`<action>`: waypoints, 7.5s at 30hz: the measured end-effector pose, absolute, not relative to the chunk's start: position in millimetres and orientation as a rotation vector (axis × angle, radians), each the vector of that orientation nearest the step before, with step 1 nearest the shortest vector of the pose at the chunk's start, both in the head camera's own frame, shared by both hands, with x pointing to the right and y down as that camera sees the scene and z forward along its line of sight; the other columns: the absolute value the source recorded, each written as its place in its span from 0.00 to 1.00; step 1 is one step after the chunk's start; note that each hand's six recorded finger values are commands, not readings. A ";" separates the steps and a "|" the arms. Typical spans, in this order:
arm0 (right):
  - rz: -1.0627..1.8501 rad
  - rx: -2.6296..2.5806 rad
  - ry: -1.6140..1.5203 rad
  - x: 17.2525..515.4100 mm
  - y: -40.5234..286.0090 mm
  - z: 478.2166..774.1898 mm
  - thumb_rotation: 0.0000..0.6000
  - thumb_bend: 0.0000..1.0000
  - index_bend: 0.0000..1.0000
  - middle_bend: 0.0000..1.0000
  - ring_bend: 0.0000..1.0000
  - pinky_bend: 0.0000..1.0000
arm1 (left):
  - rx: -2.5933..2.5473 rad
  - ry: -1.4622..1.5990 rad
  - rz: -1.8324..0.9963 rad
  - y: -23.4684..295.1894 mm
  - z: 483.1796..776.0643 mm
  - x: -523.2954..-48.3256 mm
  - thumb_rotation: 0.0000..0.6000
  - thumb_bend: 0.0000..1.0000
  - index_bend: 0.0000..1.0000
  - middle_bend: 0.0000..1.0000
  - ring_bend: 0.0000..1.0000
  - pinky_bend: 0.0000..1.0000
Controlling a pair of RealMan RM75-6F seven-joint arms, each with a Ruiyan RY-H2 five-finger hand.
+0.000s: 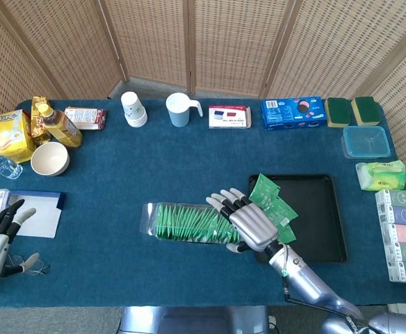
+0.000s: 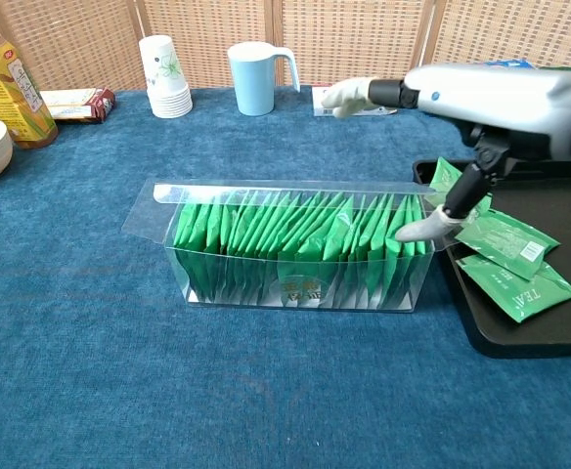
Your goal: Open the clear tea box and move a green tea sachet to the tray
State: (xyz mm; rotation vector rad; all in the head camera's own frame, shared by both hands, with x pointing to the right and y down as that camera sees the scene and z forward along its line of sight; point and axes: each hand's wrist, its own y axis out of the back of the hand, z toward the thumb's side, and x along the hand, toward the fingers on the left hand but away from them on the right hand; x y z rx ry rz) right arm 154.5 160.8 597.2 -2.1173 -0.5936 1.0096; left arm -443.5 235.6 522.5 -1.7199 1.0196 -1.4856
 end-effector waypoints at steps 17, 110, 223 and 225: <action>1.061 -2.025 -0.633 142.7 132.1 602.1 1.00 0.31 0.00 0.05 0.00 0.02 | -1.725 1.024 -1.496 237.1 526.2 -448.1 1.00 0.18 0.14 0.04 0.08 0.22; 1.216 -2.009 -0.608 165.6 69.7 652.1 1.00 0.40 0.00 0.00 0.02 0.01 | -1.746 1.043 -1.511 247.3 528.5 -457.3 0.97 0.18 0.13 0.03 0.07 0.22; 0.656 -1.659 0.166 63.4 152.2 635.0 1.00 0.31 0.33 0.12 0.06 0.01 | -1.741 1.045 -1.486 247.2 526.0 -457.0 0.97 0.18 0.13 0.03 0.07 0.22; 0.657 -1.662 0.161 63.1 151.8 634.9 1.00 0.32 0.33 0.12 0.06 0.01 | -1.739 1.046 -1.484 246.5 525.7 -457.3 0.97 0.18 0.13 0.03 0.07 0.22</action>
